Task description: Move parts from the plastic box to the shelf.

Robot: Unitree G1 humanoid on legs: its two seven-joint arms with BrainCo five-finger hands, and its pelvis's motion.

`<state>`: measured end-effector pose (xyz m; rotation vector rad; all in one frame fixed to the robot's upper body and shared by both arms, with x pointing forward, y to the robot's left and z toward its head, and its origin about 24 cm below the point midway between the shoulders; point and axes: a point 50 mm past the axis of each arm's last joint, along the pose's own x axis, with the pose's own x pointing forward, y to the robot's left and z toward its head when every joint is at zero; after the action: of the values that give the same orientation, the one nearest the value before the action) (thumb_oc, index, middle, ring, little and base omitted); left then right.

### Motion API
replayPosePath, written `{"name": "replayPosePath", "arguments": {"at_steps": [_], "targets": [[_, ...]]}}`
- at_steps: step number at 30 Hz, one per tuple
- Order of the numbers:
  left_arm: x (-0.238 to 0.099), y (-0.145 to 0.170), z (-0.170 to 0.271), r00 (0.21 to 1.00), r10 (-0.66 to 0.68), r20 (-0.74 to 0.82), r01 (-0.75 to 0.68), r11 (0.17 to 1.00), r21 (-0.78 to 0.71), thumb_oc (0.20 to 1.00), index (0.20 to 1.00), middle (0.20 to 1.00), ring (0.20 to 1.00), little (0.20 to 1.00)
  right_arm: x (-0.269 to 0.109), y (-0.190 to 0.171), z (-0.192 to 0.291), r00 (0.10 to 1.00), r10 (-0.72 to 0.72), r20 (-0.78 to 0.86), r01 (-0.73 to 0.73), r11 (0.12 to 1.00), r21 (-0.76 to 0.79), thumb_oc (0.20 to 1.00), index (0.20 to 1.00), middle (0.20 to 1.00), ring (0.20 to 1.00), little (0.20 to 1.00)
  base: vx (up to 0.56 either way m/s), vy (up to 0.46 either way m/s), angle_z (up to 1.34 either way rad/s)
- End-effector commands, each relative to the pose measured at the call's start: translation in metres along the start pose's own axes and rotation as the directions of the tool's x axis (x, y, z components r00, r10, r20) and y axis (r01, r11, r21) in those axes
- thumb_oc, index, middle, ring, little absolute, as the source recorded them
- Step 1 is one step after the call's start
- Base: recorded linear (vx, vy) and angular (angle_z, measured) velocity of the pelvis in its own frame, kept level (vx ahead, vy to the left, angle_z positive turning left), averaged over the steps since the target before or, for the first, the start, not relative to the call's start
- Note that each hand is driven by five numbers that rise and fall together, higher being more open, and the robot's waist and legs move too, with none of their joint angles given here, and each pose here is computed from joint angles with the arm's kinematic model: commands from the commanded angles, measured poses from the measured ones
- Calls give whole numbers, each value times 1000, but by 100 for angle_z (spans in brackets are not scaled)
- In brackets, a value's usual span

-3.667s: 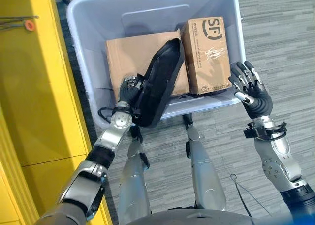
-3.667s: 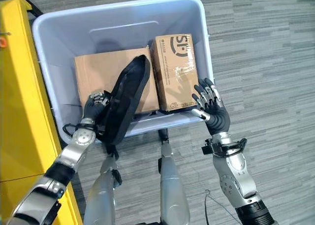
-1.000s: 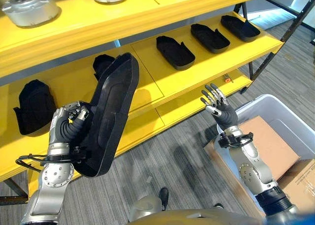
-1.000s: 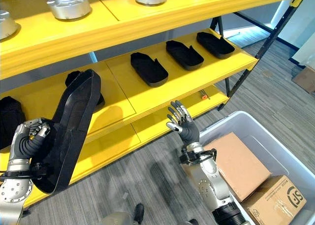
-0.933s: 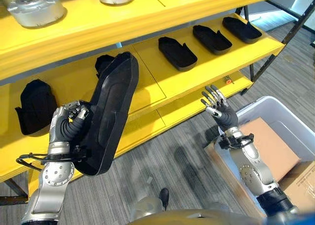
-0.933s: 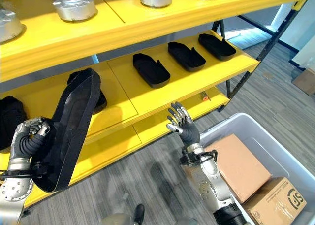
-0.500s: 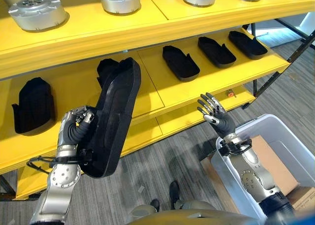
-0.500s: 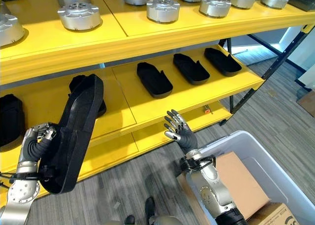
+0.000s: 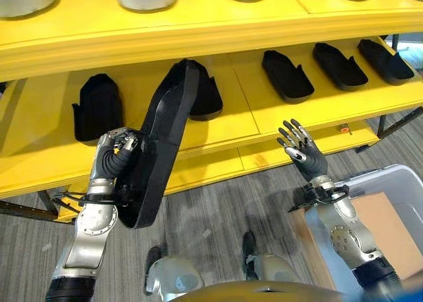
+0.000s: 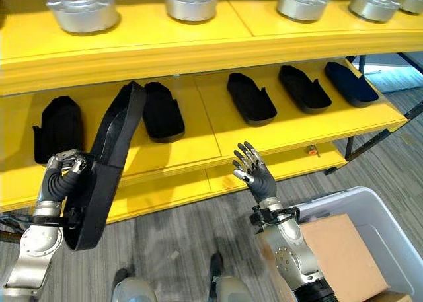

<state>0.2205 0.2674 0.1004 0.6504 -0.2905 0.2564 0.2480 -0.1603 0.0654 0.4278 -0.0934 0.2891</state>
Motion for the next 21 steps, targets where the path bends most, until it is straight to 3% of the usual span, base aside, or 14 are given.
{"name": "replayPosePath", "arguments": {"at_steps": [1,11,21], "targets": [[-5,24,14,993,87,79,-87,996,-7,200,200,200,200,200,6,6,11,995,24,92,-25,1000,9,1000,1000,1000,1000,1000,66,315,35],[5,22,21,990,43,137,-49,998,37,200,200,200,200,200,-3,1,5,996,-29,85,28,999,17,1000,1000,1000,1000,1000,48,233,39],[12,24,27,983,49,179,-63,995,74,200,200,200,200,200,4,11,5,996,6,90,-9,999,34,1000,1000,1000,1000,1000,34,196,12]]}}
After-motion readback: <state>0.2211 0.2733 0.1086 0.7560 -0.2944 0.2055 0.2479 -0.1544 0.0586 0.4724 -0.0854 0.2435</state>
